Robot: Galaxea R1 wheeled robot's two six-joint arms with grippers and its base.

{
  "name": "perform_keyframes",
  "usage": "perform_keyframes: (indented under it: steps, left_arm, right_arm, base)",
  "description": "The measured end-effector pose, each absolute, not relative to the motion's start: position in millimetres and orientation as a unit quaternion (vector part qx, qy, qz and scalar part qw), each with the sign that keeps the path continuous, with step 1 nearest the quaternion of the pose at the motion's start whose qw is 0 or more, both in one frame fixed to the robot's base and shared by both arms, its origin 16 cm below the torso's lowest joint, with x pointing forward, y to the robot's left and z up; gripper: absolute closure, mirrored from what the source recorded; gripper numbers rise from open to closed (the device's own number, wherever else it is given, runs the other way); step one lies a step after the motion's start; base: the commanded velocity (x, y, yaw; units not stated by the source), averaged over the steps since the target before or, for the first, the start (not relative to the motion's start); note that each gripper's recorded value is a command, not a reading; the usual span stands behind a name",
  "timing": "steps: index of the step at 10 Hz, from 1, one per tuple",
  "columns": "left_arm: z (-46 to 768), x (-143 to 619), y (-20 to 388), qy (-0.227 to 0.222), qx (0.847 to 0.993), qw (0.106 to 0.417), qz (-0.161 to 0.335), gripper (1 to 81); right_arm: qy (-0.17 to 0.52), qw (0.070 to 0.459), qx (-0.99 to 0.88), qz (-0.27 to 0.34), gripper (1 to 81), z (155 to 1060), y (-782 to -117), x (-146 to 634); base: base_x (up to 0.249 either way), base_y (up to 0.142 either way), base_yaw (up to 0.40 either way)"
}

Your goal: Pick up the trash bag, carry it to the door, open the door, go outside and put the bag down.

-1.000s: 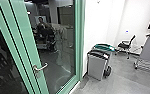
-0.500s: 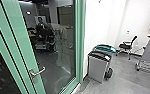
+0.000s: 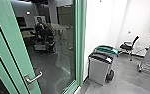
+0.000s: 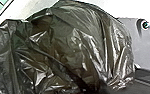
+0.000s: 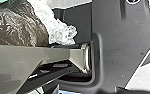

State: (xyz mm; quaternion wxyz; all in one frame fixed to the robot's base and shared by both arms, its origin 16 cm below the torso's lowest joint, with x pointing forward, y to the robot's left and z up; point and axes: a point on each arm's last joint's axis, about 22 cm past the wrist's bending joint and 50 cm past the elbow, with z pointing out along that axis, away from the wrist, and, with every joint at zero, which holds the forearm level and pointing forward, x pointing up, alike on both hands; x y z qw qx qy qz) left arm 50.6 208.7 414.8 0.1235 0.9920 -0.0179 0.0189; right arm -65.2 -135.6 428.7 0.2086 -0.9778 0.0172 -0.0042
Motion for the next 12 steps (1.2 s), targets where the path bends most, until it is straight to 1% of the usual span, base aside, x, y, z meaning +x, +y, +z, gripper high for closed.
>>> perform_keyframes:
  steps: [8, 10, 12]
  left_arm:
    - [414.8, 51.0, 209.1, -0.018, 0.992, 0.123, 0.020, 81.1]
    - [415.1, 55.3, 208.5, -0.018, 0.992, 0.124, 0.022, 81.1]
    - [415.0, 54.3, 208.2, -0.018, 0.992, 0.124, 0.021, 81.1]
  right_arm:
    - [0.017, 0.209, -0.978, -0.005, 1.0, 428.8, -134.0, -64.8]
    - [0.018, 0.209, -0.978, -0.005, 1.0, 428.9, -134.0, -63.8]
    - [0.018, 0.209, -0.978, -0.005, 1.0, 428.7, -134.5, -63.9]
  base:
    - [0.133, 0.000, 0.000]
    - [0.077, 0.000, 0.000]
    - [0.000, 0.000, 0.000]
